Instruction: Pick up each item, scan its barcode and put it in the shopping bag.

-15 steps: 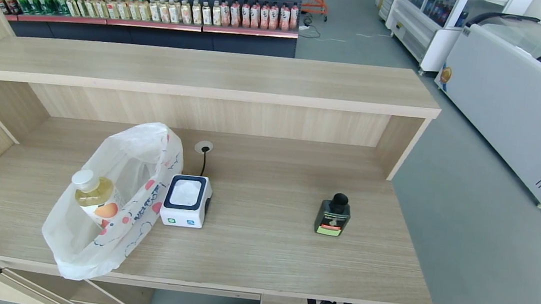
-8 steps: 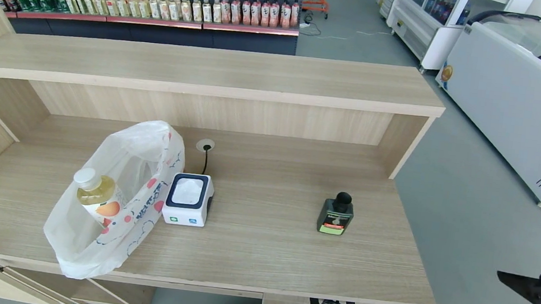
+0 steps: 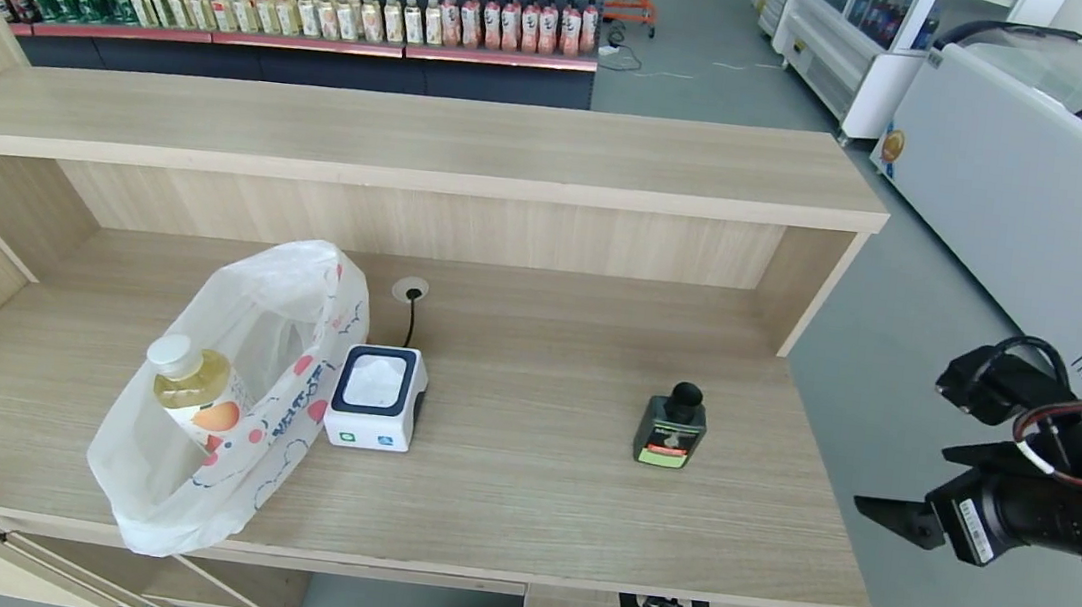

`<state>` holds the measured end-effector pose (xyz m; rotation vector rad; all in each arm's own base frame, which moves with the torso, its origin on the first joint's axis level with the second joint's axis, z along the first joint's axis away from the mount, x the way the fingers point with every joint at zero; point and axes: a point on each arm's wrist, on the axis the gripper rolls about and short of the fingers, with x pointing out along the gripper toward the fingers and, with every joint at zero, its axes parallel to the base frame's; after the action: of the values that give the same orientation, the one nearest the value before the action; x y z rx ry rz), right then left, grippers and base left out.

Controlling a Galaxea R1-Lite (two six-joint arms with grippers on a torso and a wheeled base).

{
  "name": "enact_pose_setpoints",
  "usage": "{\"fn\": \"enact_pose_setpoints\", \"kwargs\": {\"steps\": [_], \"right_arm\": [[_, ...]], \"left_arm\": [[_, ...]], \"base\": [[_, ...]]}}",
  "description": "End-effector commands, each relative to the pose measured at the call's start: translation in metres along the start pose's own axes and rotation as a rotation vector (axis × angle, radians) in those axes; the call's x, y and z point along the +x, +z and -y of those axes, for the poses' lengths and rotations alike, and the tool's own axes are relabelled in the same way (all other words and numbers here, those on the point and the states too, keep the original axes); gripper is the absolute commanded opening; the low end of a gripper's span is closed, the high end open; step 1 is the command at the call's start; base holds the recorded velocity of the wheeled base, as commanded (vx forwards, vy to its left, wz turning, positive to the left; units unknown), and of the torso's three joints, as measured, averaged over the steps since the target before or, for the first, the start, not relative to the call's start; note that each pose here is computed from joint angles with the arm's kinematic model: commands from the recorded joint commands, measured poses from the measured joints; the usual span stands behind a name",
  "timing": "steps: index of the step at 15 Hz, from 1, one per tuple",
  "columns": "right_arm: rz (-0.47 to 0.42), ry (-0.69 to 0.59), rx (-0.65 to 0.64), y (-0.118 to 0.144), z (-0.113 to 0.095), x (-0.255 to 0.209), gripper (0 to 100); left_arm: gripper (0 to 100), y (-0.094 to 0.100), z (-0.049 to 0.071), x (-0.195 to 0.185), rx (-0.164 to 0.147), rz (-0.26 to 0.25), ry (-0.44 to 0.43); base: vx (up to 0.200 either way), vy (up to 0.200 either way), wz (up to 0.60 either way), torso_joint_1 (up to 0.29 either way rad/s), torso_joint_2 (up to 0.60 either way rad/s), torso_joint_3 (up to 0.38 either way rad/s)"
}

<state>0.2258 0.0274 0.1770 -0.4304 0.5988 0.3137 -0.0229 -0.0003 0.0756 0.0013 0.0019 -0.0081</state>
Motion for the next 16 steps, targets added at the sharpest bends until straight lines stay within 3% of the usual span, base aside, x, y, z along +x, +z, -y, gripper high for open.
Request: {"fn": "enact_pose_setpoints", "kwargs": {"steps": [1,9,16], "right_arm": [[-0.019,0.050,-0.045,0.005,-0.009,0.032,100],[0.035,0.094,-0.141,0.028,-0.021,0.092,100],[0.078,0.168,-0.163,0.032,-0.037,0.124,100]], "left_arm": [[100,0.000,0.000,0.000,0.000,0.000,0.000],[100,0.000,0.000,0.000,0.000,0.000,0.000],[100,0.000,0.000,0.000,0.000,0.000,0.000]], "base": [[0.000,0.000,0.00,0.000,0.00,0.000],[0.000,0.000,0.00,0.000,0.00,0.000],[0.000,0.000,0.00,0.000,0.00,0.000]]}}
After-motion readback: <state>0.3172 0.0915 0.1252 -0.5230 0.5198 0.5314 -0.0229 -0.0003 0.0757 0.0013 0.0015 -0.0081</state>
